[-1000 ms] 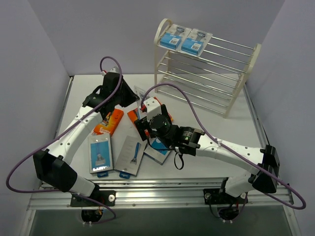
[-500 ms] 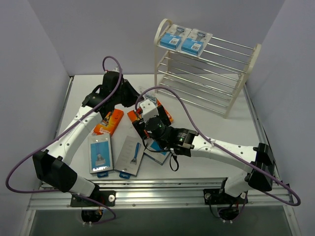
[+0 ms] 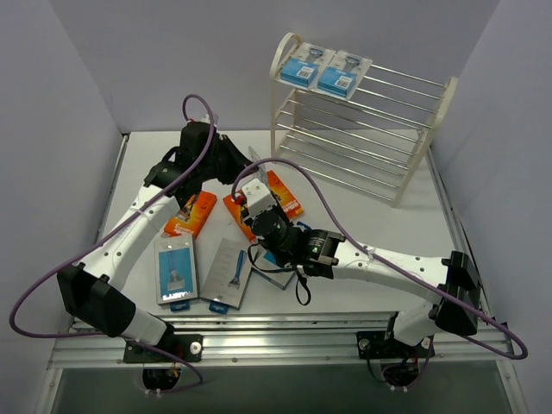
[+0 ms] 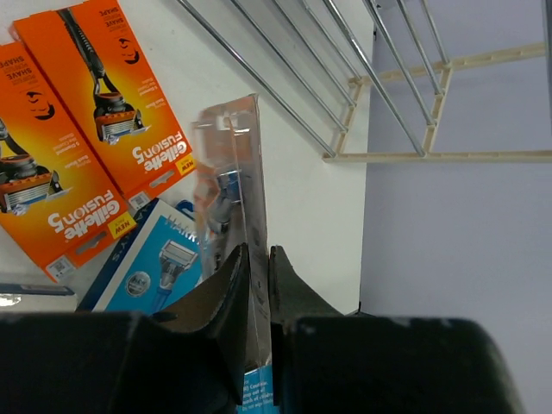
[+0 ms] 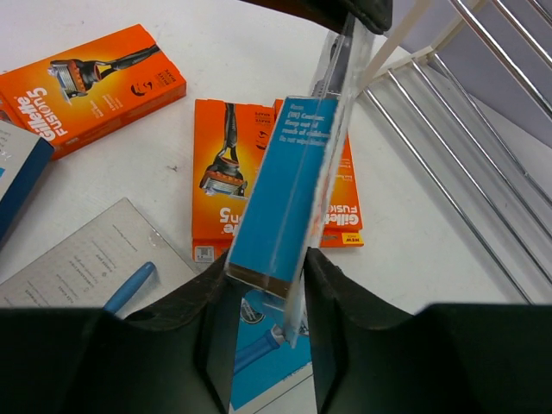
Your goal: Place and organize the shaving razors onto the shelf
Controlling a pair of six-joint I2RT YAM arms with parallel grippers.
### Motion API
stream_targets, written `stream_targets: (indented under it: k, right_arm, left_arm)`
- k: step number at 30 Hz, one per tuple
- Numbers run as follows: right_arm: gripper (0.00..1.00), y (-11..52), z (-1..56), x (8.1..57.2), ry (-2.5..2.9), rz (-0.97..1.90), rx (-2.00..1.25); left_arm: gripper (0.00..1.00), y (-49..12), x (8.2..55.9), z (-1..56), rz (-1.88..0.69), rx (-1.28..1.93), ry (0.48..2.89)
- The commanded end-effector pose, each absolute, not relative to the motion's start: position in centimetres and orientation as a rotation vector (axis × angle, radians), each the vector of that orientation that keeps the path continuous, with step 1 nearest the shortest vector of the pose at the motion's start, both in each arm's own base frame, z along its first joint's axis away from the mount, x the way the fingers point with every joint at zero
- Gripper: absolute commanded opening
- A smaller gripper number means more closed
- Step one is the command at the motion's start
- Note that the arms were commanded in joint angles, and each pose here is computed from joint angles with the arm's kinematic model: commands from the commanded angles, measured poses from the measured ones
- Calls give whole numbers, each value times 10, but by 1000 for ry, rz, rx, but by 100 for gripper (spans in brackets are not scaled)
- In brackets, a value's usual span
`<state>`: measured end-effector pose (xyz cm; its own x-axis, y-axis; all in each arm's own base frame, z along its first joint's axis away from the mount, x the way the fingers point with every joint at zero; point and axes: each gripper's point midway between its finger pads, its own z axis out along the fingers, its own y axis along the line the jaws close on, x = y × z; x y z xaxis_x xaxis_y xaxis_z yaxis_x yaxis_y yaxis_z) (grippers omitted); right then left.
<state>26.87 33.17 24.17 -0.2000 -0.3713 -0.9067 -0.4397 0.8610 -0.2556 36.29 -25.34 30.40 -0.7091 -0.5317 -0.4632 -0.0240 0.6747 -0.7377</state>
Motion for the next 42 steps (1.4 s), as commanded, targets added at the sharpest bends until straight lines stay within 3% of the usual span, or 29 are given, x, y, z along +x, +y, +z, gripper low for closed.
stream_targets:
  k: [1, 2, 4, 6, 7, 10, 17, 26, 36, 42]
  right_arm:
    - [24, 319, 253, 277, 1787, 23, -526]
    - [15, 318, 253, 278, 1788, 20, -525]
    - [8, 318, 255, 277, 1787, 18, -522]
    - [0, 316, 257, 277, 1784, 13, -514]
    - [0, 316, 257, 277, 1784, 13, -514]
    - [0, 314, 262, 276, 1777, 25, -502]
    - [0, 307, 270, 275, 1764, 48, -472]
    - [0, 299, 285, 276, 1750, 93, -425]
    - [0, 298, 324, 270, 1703, 362, -340]
    - [0, 303, 340, 265, 1648, 465, -322]
  left_arm:
    - [2, -266, 361, 328, -1039, -348, 2139]
    - [2, -266, 362, 328, -1037, -347, 2137]
    - [2, -267, 363, 327, -1045, -342, 2135]
    - [11, -269, 365, 329, -1055, -338, 2124]
    - [24, -269, 364, 331, -1060, -335, 2118]
    - [32, -266, 367, 340, -1071, -336, 2062]
    - [64, -228, 372, 376, -1087, -438, 1895]
    - [67, -179, 361, 380, -1060, -518, 1829]
    - [65, -191, 321, 347, -1175, -414, 1811]
    - [65, -200, 314, 365, -1306, -414, 1740]
